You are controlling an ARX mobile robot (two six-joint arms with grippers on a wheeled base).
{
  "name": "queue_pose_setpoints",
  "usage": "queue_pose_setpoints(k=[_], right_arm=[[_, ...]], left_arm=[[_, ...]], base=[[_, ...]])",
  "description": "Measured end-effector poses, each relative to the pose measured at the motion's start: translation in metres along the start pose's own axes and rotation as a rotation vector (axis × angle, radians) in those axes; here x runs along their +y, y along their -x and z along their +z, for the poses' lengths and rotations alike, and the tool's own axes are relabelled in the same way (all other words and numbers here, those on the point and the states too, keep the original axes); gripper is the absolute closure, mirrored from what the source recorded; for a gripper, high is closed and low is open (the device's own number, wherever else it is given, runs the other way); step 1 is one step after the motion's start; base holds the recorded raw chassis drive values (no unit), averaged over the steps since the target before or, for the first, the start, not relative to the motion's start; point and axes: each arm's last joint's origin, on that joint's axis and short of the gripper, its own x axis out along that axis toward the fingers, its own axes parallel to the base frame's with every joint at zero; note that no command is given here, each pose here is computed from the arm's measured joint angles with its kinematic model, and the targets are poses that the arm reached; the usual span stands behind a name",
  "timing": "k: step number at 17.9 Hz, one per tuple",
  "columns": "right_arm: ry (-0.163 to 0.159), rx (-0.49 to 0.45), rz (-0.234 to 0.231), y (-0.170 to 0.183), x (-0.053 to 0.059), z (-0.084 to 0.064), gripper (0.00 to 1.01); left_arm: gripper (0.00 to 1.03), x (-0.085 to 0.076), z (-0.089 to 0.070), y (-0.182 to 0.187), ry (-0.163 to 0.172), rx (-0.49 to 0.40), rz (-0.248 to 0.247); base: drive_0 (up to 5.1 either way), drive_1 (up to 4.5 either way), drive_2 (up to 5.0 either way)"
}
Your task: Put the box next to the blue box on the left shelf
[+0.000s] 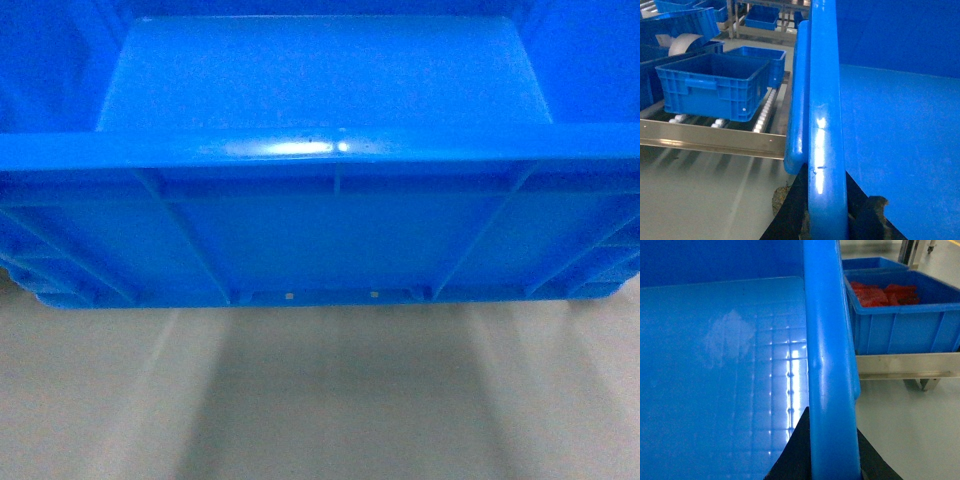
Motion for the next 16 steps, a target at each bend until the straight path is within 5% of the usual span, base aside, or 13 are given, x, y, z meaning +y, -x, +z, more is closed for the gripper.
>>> queue_pose_setpoints(k=[16], right_arm=[[0.001, 0.005, 0.000, 0.0000, -0.0001, -0.0009, 0.94]], left_arm=[[0.95, 0.0001, -0.0004, 0.0000, -0.001, 0.004, 0.001]], base=[[0.0, 0.00, 0.0]])
